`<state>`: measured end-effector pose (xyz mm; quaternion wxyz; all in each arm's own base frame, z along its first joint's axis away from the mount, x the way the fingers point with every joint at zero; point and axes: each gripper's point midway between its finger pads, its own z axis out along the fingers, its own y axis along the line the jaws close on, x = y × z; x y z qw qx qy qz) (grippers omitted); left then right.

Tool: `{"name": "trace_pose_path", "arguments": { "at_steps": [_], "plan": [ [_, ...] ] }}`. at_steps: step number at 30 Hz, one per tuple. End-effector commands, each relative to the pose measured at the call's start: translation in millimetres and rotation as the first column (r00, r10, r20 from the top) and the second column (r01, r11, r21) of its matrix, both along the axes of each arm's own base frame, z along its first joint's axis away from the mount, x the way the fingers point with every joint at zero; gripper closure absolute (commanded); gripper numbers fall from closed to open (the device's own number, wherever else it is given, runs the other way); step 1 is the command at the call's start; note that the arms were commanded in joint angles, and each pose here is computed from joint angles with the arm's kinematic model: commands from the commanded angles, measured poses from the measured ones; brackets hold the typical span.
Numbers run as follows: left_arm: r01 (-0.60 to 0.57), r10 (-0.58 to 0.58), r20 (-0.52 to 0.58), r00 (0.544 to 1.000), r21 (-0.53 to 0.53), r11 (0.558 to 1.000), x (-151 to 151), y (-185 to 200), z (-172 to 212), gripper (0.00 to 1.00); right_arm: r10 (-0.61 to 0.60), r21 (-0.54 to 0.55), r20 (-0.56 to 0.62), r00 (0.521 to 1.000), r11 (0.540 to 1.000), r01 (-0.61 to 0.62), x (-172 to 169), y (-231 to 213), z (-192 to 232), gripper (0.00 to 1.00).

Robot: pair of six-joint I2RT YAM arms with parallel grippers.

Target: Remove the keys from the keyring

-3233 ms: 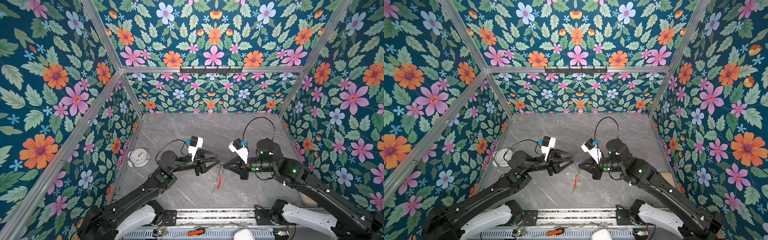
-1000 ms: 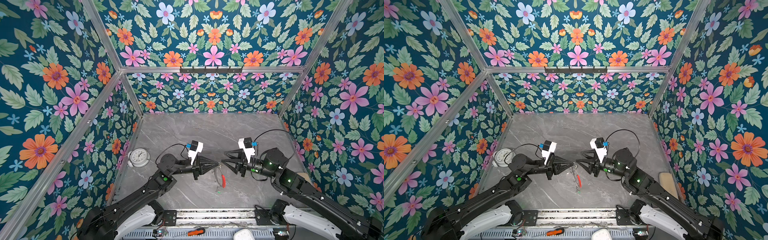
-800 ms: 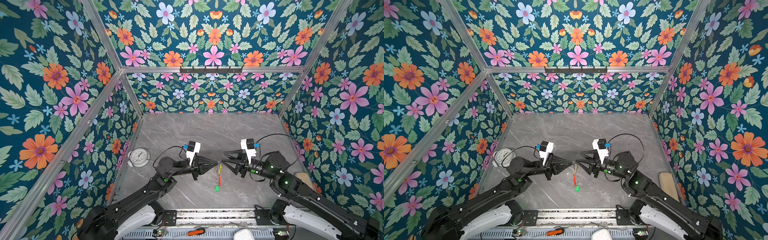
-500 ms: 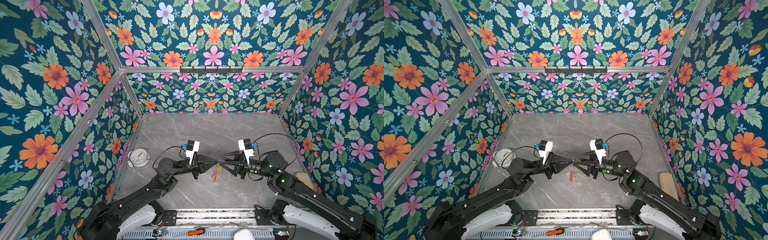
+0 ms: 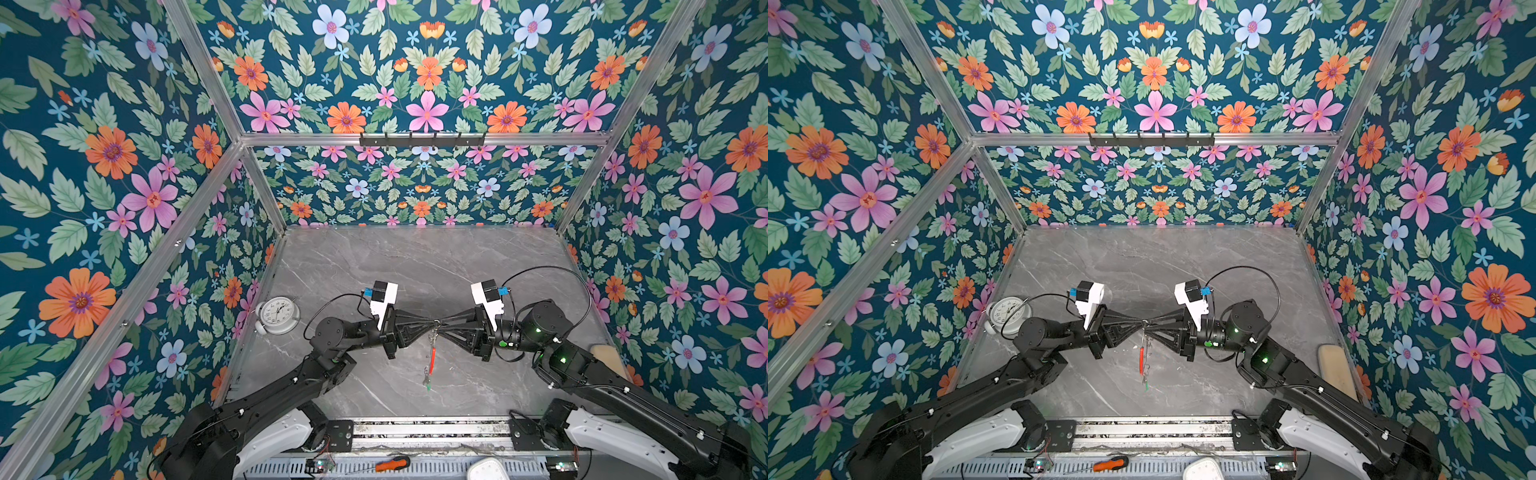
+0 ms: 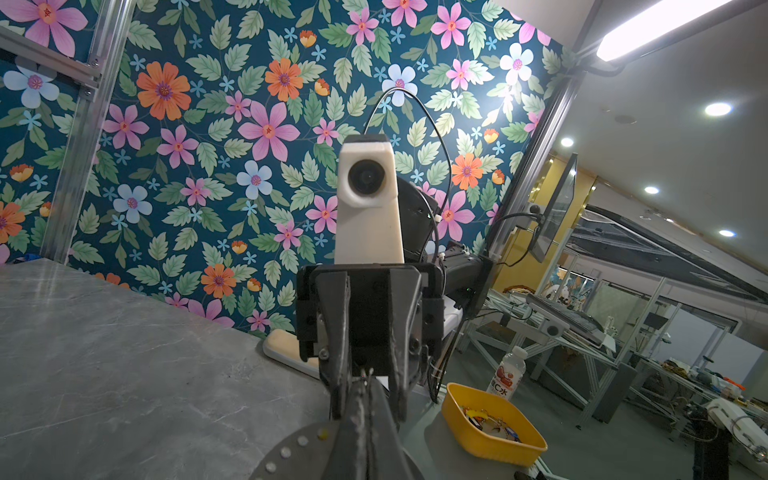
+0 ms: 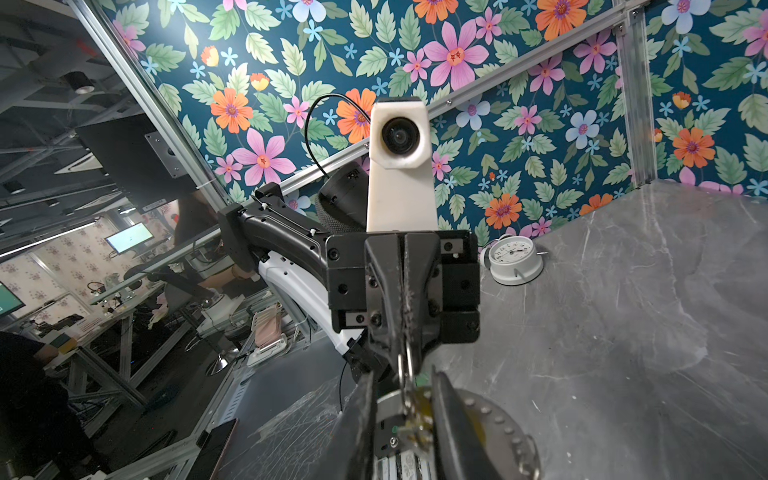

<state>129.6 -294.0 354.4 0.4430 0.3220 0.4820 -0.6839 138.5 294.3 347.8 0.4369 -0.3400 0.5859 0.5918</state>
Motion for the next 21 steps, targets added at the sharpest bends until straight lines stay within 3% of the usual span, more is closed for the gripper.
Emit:
{"name": "trace_pose_path", "arguments": {
  "at_steps": [1,7,11,12,15,17,21],
  "plan": [
    [0.001,0.001,0.033,0.999,-0.038,0.999,-2.8,3.4,10.0,1.00,0.011,0.011,0.019,1.000,1.000,-0.011,-2.5,-0.3,5.3,0.83],
    [-0.002,0.003,0.030,1.000,-0.038,0.999,-2.0,3.1,10.1,1.00,0.001,-0.007,0.010,1.000,1.000,-0.001,-0.9,-0.3,2.7,1.00],
    [-0.003,0.003,0.024,1.000,-0.033,0.999,-1.4,2.5,10.1,1.00,-0.014,-0.029,0.001,1.000,0.999,0.014,0.4,-2.1,0.2,1.00],
    [-0.004,0.005,0.019,1.000,-0.027,1.000,-0.8,2.3,9.5,0.98,-0.021,-0.037,0.003,1.000,0.999,0.021,0.4,-3.1,0.4,1.00],
    [-0.018,0.018,0.004,1.000,-0.003,1.000,1.6,2.1,6.6,0.74,-0.044,-0.078,-0.006,0.999,0.996,0.043,1.3,-7.0,-4.5,1.00],
    [-0.027,0.028,-0.003,1.000,0.021,0.999,2.8,1.8,4.7,0.65,-0.063,-0.118,-0.013,0.998,0.991,0.061,2.6,-9.7,-7.3,1.00],
    [-0.030,0.032,-0.017,0.999,0.099,0.995,4.0,-1.6,-0.6,0.63,-0.096,-0.227,-0.036,0.995,0.970,0.086,4.2,-15.2,-22.0,1.00]
  ]
}}
